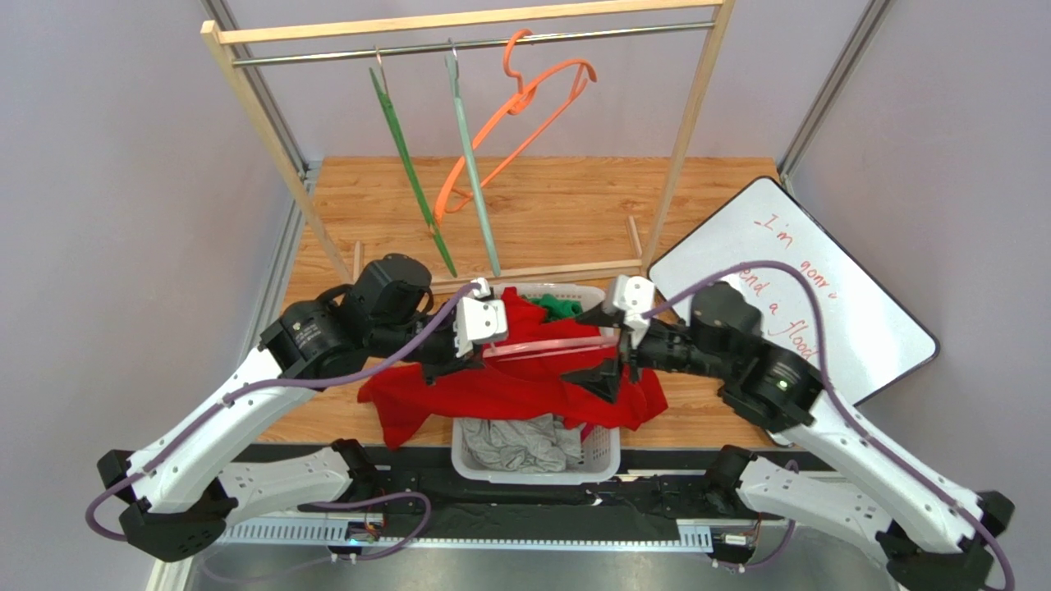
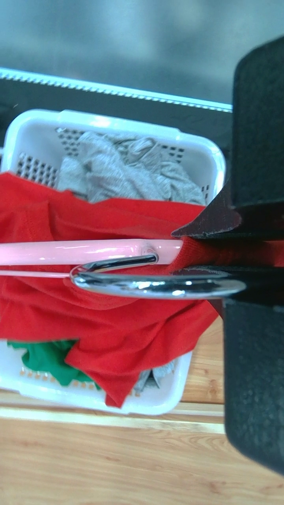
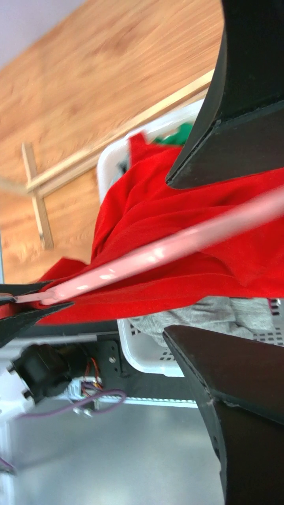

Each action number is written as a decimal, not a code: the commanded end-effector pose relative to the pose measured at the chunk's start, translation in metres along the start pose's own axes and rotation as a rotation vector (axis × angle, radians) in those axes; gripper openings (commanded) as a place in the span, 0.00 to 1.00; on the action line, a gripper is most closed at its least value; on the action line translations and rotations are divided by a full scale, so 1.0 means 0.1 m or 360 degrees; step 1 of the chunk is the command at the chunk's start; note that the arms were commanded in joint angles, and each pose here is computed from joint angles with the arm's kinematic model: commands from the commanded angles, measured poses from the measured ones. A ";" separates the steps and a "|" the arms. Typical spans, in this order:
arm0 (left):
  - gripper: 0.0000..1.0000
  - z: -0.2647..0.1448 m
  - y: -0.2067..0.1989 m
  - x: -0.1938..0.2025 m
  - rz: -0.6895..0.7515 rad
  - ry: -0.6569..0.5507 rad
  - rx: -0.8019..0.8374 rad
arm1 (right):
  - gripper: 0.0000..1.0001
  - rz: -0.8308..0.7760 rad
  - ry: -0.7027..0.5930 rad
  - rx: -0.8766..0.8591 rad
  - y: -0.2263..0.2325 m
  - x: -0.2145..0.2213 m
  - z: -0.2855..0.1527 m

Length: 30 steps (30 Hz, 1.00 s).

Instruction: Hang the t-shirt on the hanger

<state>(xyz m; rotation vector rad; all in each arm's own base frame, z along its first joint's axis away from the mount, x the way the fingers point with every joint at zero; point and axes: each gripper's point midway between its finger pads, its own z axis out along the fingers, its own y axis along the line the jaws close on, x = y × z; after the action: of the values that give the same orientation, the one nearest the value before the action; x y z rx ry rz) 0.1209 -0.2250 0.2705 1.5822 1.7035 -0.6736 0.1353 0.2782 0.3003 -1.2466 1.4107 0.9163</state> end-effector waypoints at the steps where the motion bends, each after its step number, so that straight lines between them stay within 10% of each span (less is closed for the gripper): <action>1: 0.00 -0.11 0.28 -0.34 -0.0205 -0.0198 -0.0221 | 0.80 0.0304 0.0019 0.0465 -0.18 -0.02 -0.55; 7: 0.00 -0.10 0.33 -0.42 -0.0328 -0.0235 -0.0241 | 0.48 0.0302 0.0156 0.0514 -0.16 0.27 -0.66; 30: 0.00 -0.09 0.47 -0.41 -0.0445 -0.0239 -0.0312 | 0.66 0.0345 0.0354 0.0869 -0.42 0.80 0.02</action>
<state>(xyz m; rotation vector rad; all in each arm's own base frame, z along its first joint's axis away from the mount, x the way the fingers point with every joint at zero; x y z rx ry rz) 0.1531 -0.2295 0.2808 1.2350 1.9134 -0.6932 0.1678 0.2484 0.2147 -0.9018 1.8560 0.5052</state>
